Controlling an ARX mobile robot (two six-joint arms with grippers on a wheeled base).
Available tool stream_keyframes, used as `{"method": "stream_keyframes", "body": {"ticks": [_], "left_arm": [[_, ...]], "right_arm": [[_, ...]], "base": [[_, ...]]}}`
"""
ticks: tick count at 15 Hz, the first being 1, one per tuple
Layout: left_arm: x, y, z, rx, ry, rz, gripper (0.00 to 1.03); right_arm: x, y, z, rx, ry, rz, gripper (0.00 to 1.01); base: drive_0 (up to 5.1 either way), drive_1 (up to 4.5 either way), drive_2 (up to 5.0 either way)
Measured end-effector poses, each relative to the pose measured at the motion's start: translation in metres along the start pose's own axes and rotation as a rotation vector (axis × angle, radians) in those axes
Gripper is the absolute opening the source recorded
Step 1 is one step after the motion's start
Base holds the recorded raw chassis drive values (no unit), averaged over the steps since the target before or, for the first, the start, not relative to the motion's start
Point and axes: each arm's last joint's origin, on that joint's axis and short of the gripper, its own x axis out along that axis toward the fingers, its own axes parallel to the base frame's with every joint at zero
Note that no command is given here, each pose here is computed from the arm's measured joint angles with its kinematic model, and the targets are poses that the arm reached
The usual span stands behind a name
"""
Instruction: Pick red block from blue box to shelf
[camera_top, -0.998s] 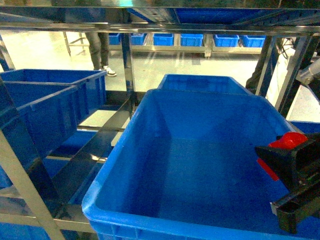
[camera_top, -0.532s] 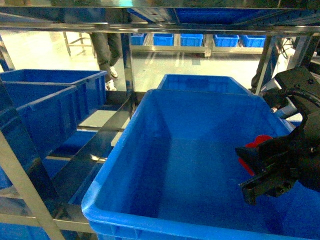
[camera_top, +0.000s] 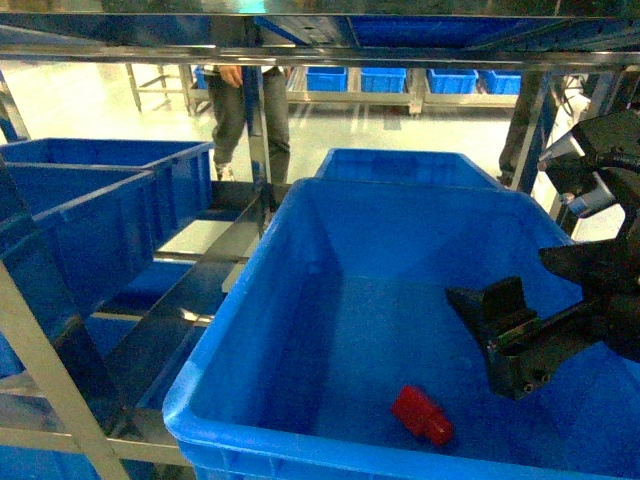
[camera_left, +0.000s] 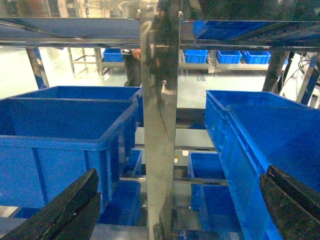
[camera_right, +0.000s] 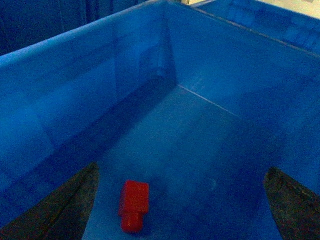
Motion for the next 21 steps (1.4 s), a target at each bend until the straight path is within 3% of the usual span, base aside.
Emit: {"method": "stream_keyframes", "body": {"ticks": [2,4,7,9,12,13,14,15,16,20,21], "left_arm": [[0.000,0.000,0.000,0.000,0.000,0.000,0.98],[0.000,0.000,0.000,0.000,0.000,0.000,0.98],[0.000,0.000,0.000,0.000,0.000,0.000,0.98],[0.000,0.000,0.000,0.000,0.000,0.000,0.98],[0.000,0.000,0.000,0.000,0.000,0.000,0.98],[0.000,0.000,0.000,0.000,0.000,0.000,0.98],[0.000,0.000,0.000,0.000,0.000,0.001,0.98],[0.000,0.000,0.000,0.000,0.000,0.000,0.98],[0.000,0.000,0.000,0.000,0.000,0.000,0.98],[0.000,0.000,0.000,0.000,0.000,0.000,0.98],[0.000,0.000,0.000,0.000,0.000,0.000,0.98]], "right_arm": [[-0.024,-0.001,-0.001,0.012,0.014,0.009,0.98],[-0.063,-0.002,0.012,0.015,-0.022,0.024,0.98],[-0.131,-0.003,0.009,0.003,-0.045,-0.005,0.98],[-0.169,-0.009,0.006,0.012,-0.116,-0.111,0.98],[-0.189,0.011,0.009,0.007,-0.267,-0.158,0.98],[-0.189,0.011,0.008,0.034,-0.295,-0.204,0.98],[-0.190,0.009,0.003,0.093,-0.290,-0.278,0.98],[-0.191,0.008,-0.004,0.123,-0.285,-0.351,0.98],[-0.192,0.010,-0.009,0.127,-0.278,-0.399,0.98],[-0.194,0.012,-0.011,0.060,-0.281,-0.433,0.98],[-0.207,0.013,-0.040,0.121,-0.387,-0.469,0.02]], "base": [[0.0,0.00,0.0],[0.0,0.00,0.0],[0.0,0.00,0.0],[0.0,0.00,0.0],[0.0,0.00,0.0],[0.0,0.00,0.0],[0.0,0.00,0.0],[0.0,0.00,0.0],[0.0,0.00,0.0],[0.0,0.00,0.0],[0.0,0.00,0.0]]}}
